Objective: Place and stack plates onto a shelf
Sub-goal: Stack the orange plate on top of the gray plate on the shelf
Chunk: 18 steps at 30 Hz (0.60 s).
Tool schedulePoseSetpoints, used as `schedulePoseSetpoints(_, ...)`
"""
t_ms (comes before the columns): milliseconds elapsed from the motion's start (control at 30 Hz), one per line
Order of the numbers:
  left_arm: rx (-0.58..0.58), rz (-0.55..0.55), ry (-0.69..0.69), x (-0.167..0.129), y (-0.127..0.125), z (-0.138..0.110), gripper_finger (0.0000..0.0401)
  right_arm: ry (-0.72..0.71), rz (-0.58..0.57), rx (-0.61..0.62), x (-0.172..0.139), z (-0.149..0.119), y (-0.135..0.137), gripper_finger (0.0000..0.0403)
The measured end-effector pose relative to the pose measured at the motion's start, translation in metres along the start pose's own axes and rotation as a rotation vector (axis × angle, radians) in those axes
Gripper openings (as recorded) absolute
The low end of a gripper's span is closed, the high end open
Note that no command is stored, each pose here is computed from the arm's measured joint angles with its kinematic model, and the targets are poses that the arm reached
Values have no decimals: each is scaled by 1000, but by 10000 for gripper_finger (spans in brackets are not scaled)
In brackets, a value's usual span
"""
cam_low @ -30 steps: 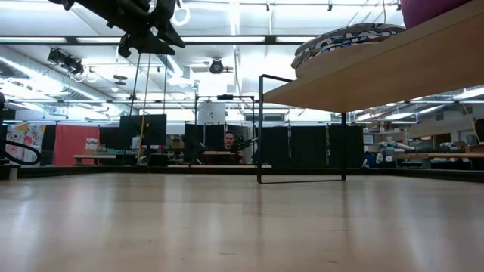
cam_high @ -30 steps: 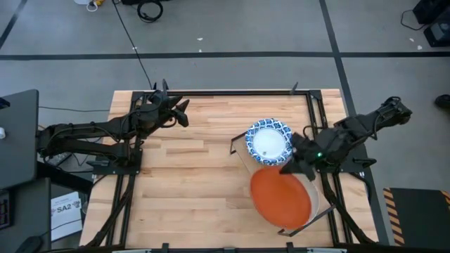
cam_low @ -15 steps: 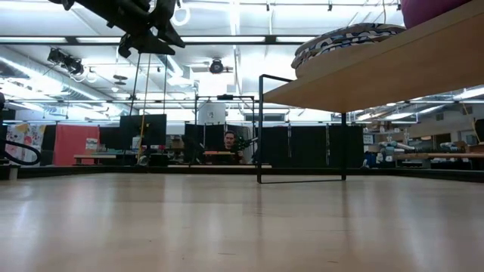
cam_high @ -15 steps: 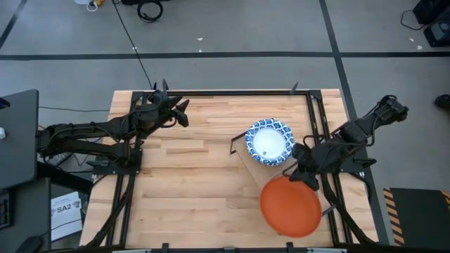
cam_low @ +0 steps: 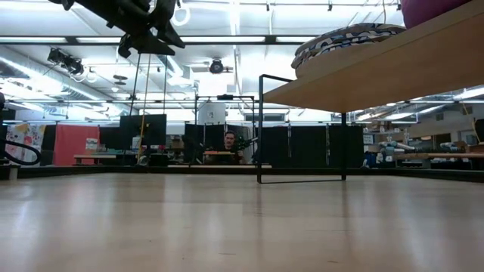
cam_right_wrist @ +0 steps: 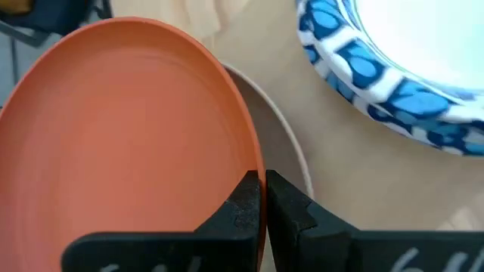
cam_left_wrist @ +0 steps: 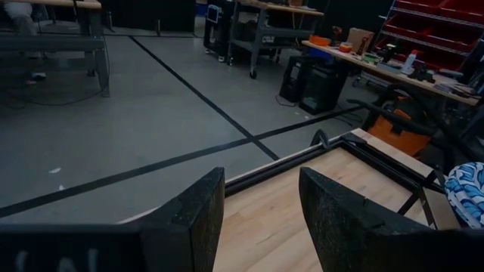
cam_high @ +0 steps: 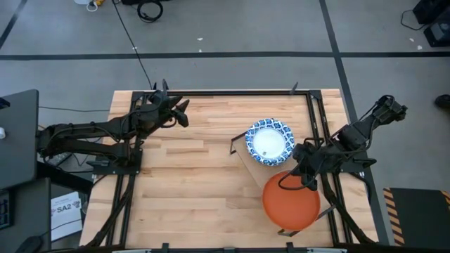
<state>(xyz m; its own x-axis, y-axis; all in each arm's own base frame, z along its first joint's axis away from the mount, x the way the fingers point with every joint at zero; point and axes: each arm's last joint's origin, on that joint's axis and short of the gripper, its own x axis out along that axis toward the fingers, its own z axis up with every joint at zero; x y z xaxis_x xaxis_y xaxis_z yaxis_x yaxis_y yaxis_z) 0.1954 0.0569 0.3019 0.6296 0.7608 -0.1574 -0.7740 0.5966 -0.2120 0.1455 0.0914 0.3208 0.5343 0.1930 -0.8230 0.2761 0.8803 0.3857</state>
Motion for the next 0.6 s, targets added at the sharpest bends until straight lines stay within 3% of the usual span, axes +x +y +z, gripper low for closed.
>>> schedulePoseSetpoints(300, 6, 2, 7, 0, 0, -1, 178, 86, -104, -9, -1, -8, -11, 15)
schedulePoseSetpoints(600, 6, 2, 7, 0, 0, -1, 178, 131, -131, -12, -2, -11, -14, 15)
